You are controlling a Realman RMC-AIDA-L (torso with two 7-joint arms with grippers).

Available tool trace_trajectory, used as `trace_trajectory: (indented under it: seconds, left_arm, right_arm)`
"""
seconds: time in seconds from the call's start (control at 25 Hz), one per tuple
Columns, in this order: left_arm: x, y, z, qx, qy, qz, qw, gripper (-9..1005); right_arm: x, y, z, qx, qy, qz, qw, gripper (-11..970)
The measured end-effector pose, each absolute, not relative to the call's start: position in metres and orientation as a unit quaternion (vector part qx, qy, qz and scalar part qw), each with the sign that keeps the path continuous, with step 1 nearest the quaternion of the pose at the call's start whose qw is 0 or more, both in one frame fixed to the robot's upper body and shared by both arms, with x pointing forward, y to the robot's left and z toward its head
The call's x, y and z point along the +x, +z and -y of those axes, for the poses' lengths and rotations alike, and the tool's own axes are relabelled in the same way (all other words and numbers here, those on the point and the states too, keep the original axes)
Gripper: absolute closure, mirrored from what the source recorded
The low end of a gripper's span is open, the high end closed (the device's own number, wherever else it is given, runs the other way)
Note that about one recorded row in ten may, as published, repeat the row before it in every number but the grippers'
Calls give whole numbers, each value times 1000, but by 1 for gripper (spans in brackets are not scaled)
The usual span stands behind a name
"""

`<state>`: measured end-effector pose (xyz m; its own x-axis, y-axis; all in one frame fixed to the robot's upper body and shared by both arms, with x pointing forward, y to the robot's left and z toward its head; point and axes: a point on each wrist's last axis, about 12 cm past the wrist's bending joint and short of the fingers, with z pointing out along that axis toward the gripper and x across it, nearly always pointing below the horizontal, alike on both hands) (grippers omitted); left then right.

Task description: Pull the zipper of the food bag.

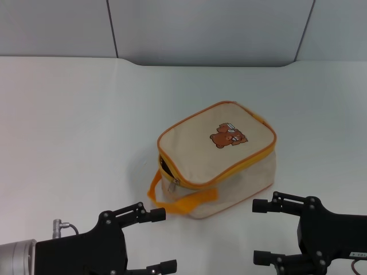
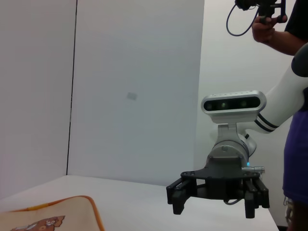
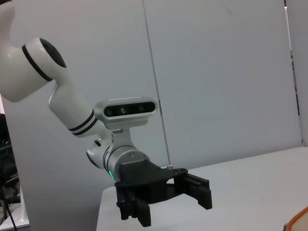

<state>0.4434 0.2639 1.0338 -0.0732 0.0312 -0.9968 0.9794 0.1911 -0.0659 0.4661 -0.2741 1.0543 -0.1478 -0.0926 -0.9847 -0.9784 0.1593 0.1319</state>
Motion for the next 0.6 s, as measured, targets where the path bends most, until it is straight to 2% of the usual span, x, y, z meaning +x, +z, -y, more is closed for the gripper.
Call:
trace_trajectory:
  seconds: [0.6]
  left_arm:
    - [446, 1035, -261, 444, -457, -569, 520, 178]
  right_arm:
    - [468, 1055, 274, -444, 466, -597, 478, 106]
